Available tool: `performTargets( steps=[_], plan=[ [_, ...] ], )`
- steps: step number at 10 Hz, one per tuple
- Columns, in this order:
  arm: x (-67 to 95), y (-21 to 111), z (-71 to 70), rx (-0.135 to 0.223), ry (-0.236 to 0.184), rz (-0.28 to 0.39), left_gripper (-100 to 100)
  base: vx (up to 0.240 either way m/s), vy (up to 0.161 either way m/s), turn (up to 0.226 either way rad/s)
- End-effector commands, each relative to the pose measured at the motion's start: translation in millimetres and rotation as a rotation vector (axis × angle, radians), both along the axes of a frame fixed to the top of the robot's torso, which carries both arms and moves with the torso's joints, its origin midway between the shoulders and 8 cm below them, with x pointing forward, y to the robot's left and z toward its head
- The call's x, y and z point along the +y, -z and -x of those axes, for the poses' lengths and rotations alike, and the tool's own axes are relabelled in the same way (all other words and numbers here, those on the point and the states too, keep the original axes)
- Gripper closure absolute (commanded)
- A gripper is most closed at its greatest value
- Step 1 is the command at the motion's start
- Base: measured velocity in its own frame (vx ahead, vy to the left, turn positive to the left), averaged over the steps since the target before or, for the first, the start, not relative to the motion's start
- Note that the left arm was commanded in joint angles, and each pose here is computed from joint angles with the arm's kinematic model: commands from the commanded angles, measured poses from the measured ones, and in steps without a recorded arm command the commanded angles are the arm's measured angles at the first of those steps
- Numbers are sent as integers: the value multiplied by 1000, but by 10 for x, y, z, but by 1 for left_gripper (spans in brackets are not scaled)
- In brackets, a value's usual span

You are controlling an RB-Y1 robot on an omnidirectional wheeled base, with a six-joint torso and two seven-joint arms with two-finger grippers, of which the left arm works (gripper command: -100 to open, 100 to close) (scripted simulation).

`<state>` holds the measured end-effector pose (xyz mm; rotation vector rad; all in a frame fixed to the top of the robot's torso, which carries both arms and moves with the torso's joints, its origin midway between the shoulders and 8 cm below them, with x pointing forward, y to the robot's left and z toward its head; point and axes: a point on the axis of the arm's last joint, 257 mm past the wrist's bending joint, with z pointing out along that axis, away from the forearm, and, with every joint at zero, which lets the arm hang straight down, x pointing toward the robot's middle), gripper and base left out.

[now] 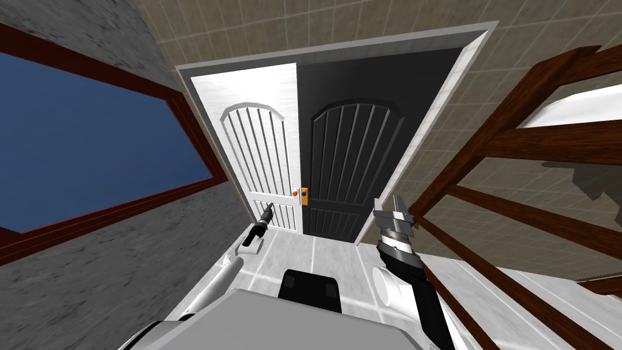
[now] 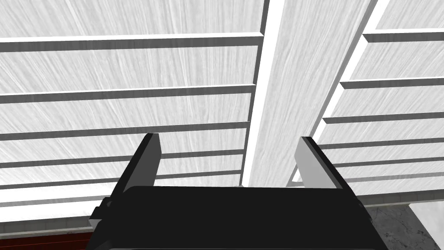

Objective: Pull the door open

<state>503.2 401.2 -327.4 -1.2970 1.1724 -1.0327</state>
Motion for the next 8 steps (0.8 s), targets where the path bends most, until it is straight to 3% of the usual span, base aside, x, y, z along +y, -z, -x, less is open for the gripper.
performTargets(
  steps=[1, 4, 7, 8],
  plan=[
    [158, -38, -1, -4, -20, 1, -100, 140, -22, -132],
    [126, -128, -79, -27, -10, 11, -100, 183, -39, -138],
    [-179, -280, -257, -67, 37, 32, -100, 218, -73, -179],
    [-122, -255, -209, -58, 26, 28, -100, 106, -33, -28]
  ],
)
